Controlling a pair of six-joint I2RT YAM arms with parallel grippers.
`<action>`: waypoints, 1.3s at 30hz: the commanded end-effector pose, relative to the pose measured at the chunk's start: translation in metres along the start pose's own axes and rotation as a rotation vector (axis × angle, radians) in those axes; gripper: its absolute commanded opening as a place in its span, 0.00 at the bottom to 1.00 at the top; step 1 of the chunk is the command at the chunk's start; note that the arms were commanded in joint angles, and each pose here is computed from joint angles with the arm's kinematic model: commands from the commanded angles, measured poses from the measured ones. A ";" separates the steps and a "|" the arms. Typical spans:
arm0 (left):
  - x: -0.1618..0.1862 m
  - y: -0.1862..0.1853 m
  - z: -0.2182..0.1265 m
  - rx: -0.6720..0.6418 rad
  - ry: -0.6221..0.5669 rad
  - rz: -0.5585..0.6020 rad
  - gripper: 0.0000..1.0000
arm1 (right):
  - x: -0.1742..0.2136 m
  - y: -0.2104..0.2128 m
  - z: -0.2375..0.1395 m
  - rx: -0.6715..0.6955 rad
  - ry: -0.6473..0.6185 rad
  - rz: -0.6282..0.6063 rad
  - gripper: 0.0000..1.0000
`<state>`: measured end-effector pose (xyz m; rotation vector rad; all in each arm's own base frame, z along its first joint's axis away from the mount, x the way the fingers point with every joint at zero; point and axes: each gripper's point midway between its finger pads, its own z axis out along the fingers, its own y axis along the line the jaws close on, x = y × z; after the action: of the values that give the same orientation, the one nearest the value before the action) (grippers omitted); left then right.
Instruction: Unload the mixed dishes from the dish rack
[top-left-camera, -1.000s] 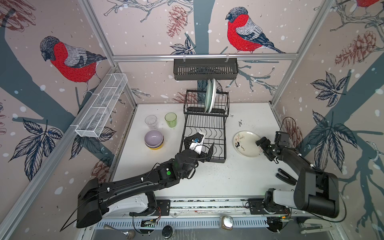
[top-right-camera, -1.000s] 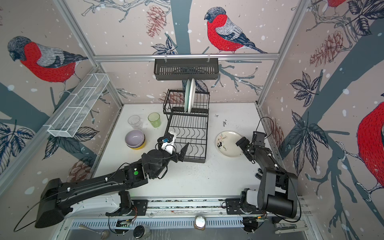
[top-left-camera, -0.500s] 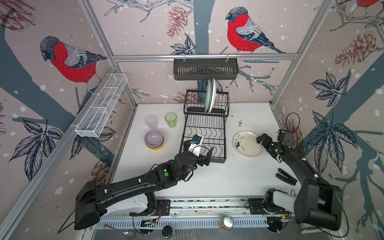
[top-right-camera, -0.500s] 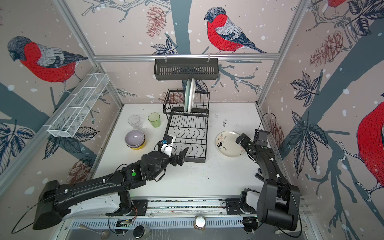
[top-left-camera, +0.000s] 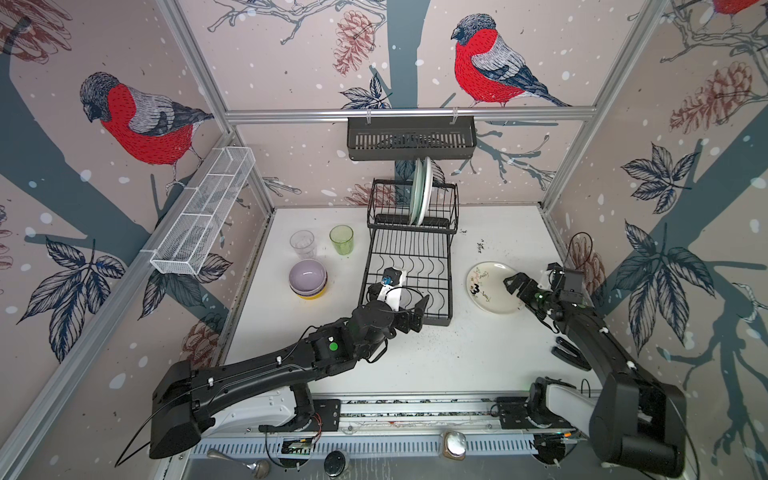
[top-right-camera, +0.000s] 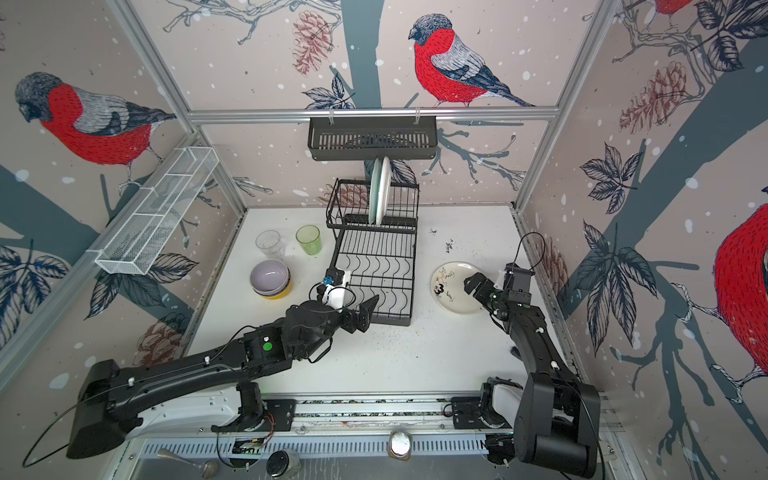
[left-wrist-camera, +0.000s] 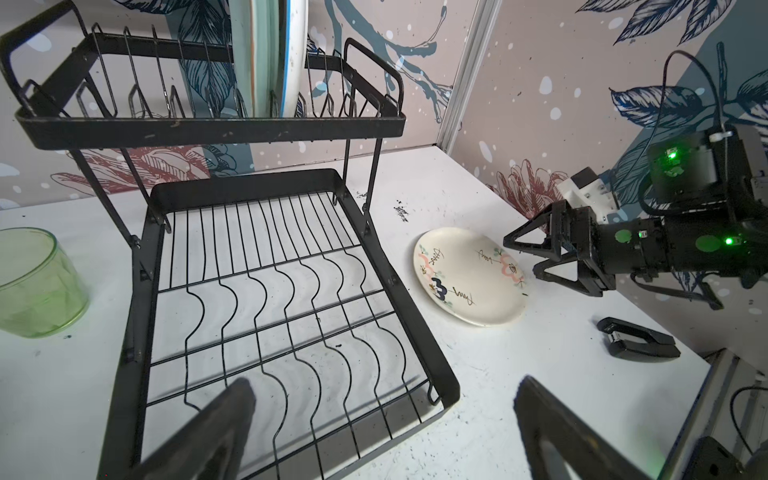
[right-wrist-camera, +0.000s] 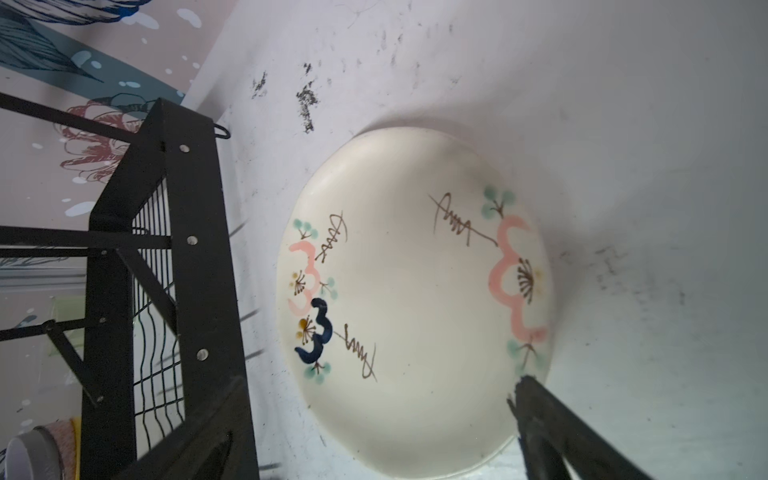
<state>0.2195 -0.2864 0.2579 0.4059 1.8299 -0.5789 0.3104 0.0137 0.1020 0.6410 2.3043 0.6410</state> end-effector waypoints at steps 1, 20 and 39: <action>-0.005 -0.003 0.001 0.004 0.008 -0.028 0.98 | 0.000 0.024 -0.001 -0.103 -0.005 -0.011 0.99; -0.063 -0.008 0.030 -0.007 -0.034 -0.049 0.97 | 0.018 0.081 -0.037 -0.284 -0.087 -0.216 1.00; -0.132 0.064 0.051 -0.042 -0.099 -0.157 0.89 | 0.020 0.105 -0.069 -0.468 -0.246 -0.324 0.99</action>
<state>0.3325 -0.2615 0.3460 0.1937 1.8063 -0.6187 0.2775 0.0794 0.1827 0.1790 1.9518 0.8115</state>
